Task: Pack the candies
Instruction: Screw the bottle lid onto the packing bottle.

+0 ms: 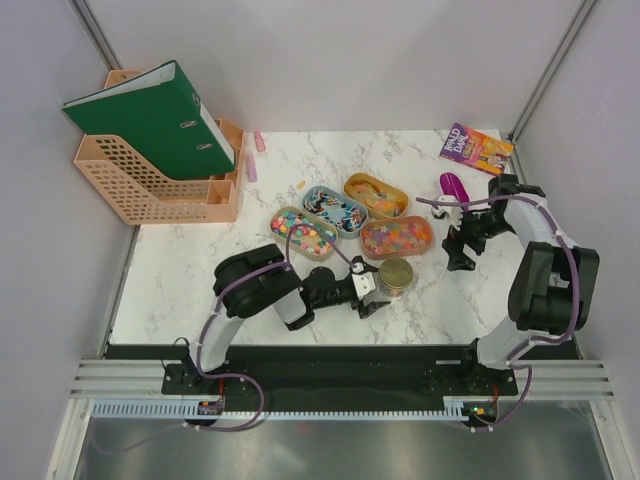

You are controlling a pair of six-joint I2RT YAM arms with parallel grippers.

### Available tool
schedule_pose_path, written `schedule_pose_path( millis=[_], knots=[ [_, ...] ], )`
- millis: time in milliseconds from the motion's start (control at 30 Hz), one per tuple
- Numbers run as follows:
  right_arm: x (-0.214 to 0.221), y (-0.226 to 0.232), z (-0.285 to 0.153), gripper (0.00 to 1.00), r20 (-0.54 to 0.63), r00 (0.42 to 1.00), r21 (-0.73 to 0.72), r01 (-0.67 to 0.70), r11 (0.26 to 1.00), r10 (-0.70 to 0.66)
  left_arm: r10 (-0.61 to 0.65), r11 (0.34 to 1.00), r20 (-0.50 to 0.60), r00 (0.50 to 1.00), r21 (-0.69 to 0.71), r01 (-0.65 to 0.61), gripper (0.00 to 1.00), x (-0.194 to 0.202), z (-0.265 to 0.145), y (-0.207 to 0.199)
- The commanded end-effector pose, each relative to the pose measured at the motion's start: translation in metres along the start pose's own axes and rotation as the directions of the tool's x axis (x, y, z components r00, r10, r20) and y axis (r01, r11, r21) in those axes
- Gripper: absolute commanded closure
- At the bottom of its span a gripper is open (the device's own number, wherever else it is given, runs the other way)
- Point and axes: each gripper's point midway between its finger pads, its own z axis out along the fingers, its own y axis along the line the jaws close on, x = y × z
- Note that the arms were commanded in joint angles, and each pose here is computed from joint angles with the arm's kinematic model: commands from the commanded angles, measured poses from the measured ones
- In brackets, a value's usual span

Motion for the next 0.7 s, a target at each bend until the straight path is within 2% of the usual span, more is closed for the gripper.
schedule_pose_path(
  millis=[0, 167, 400, 433, 533, 600, 633, 667],
  knots=[
    [-0.005, -0.016, 0.002, 0.02, 0.013, 0.993, -0.034, 0.114, 0.993, -0.113, 0.075, 0.995, -0.24, 0.968, 0.085, -0.056, 0.05, 0.09, -0.017, -0.03],
    [-0.006, -0.032, 0.0, 0.02, -0.008, 0.991, -0.017, 0.135, 0.991, -0.135, 0.04, 0.994, -0.21, 0.977, 0.106, -0.018, 0.05, 0.085, 0.005, -0.034],
    [-0.001, -0.021, -0.006, 0.02, -0.035, 0.983, -0.034, 0.181, 0.983, -0.182, 0.042, 0.986, -0.184, 0.982, 0.164, -0.011, 0.07, 0.082, 0.016, -0.042],
    [0.001, -0.014, -0.005, 0.02, -0.038, 0.983, -0.057, 0.18, 0.982, -0.182, 0.042, 0.985, -0.184, 0.982, 0.172, -0.01, 0.09, 0.083, 0.016, -0.043],
    [-0.001, 0.015, -0.007, 0.02, -0.022, 0.976, -0.154, 0.212, 0.965, -0.218, 0.04, 0.976, -0.201, 0.979, 0.216, 0.004, 0.25, 0.086, 0.015, -0.05],
    [-0.006, 0.038, -0.008, 0.02, 0.012, 0.955, -0.231, 0.292, 0.928, -0.298, 0.038, 0.964, -0.219, 0.975, 0.264, 0.022, 0.31, 0.088, 0.013, -0.058],
    [-0.005, 0.054, -0.009, 0.02, 0.013, 0.95, -0.287, 0.302, 0.909, -0.311, 0.034, 0.961, -0.222, 0.974, 0.276, 0.029, 0.39, 0.087, 0.014, -0.06],
    [-0.005, 0.063, -0.008, 0.02, 0.021, 0.937, -0.312, 0.337, 0.888, -0.348, 0.026, 0.957, -0.231, 0.973, 0.289, 0.043, 0.41, 0.088, 0.014, -0.062]
  ],
)
